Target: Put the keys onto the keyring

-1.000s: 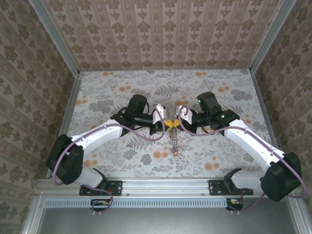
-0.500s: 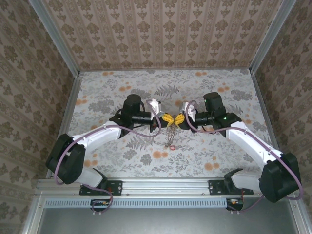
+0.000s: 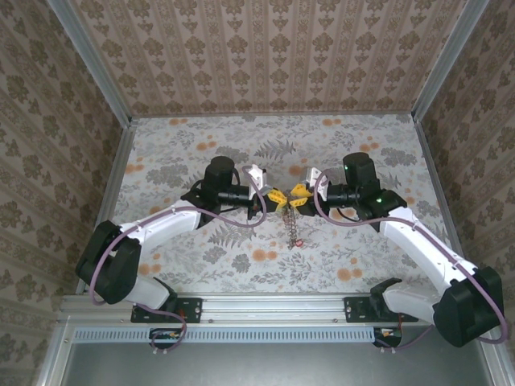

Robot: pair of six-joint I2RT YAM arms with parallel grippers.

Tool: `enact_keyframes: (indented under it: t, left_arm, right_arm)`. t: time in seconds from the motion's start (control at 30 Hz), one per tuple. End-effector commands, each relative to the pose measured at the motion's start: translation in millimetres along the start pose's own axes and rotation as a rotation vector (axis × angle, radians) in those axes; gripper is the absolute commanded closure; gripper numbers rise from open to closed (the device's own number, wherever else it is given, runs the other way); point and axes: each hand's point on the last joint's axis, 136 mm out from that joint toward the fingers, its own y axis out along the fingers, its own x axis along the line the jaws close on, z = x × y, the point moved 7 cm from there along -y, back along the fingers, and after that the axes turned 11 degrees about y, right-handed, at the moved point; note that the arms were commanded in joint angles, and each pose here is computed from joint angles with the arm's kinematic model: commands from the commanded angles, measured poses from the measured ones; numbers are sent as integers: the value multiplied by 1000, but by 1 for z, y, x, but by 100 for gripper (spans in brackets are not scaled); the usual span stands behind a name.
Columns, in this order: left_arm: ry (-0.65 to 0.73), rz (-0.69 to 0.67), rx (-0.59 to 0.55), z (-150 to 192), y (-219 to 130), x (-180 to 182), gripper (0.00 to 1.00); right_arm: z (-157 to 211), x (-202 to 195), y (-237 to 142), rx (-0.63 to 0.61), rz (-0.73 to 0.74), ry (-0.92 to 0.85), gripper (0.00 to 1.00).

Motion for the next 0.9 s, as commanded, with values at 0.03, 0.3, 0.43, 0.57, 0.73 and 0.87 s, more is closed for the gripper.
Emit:
enact_keyframes:
  t: [0.03, 0.3, 0.43, 0.57, 0.73, 0.87]
  left_arm:
    - [72, 16, -41, -16, -2, -3, 100]
    - [70, 20, -47, -17, -1, -3, 100]
    - [71, 27, -49, -18, 0, -4, 100]
    - [69, 25, -48, -18, -1, -4, 100]
    - [73, -6, -26, -17, -3, -2, 96]
    - [86, 0, 72, -11, -2, -4, 88]
  right_arm:
    - [0, 2, -3, 0, 4, -9, 68]
    - [1, 0, 6, -11, -57, 10, 71]
    - [0, -6, 13, -34, -70, 40, 75]
    - [-1, -11, 16, -44, -57, 52, 94]
    - [0, -11, 14, 7, -20, 37, 100]
    - [-2, -5, 12, 86, -19, -14, 100]
